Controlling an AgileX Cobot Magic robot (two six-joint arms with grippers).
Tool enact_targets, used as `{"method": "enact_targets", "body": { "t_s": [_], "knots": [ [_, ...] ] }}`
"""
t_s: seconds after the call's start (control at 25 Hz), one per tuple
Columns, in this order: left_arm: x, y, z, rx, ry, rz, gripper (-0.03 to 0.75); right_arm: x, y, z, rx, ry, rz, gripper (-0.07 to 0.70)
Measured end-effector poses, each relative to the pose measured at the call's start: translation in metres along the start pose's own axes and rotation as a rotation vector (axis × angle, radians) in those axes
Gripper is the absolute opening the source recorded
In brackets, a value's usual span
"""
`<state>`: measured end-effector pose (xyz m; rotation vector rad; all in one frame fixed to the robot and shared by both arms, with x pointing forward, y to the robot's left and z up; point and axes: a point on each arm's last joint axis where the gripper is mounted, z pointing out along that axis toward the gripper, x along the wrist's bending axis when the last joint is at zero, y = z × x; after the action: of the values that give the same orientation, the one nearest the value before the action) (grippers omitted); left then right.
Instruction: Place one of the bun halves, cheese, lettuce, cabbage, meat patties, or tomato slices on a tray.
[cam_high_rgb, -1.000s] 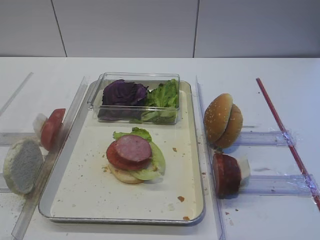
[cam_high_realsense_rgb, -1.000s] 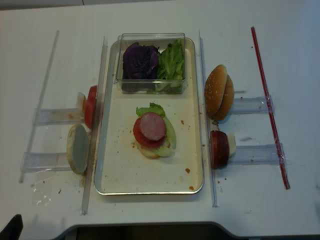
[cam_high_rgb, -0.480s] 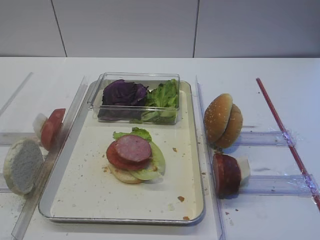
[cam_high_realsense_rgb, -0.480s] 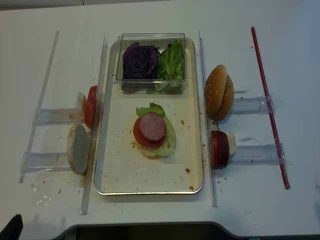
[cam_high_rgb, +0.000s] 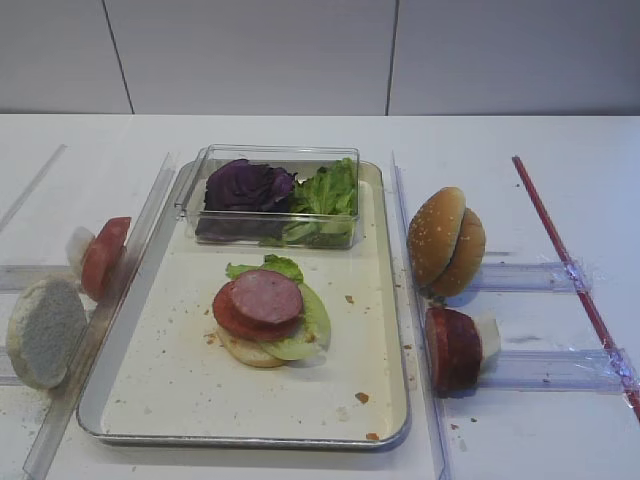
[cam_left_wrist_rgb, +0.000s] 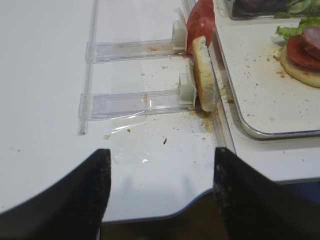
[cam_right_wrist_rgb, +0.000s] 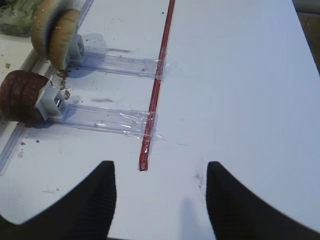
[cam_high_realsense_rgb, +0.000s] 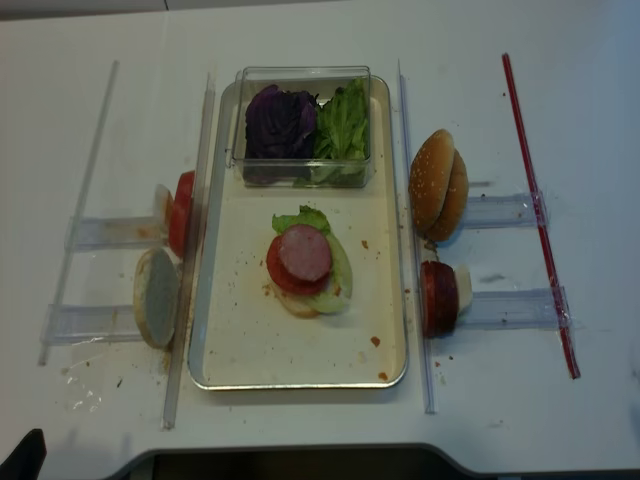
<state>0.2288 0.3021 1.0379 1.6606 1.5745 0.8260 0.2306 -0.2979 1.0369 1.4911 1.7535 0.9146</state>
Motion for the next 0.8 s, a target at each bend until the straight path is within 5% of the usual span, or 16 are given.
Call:
{"method": "enact_targets", "body": {
  "t_s": [0.8],
  "knots": [
    [0.0,0.0,0.0,0.0,0.0,0.0,0.423,0.0,0.0,0.0,0.0,0.0,-0.003,0.424]
  ]
}}
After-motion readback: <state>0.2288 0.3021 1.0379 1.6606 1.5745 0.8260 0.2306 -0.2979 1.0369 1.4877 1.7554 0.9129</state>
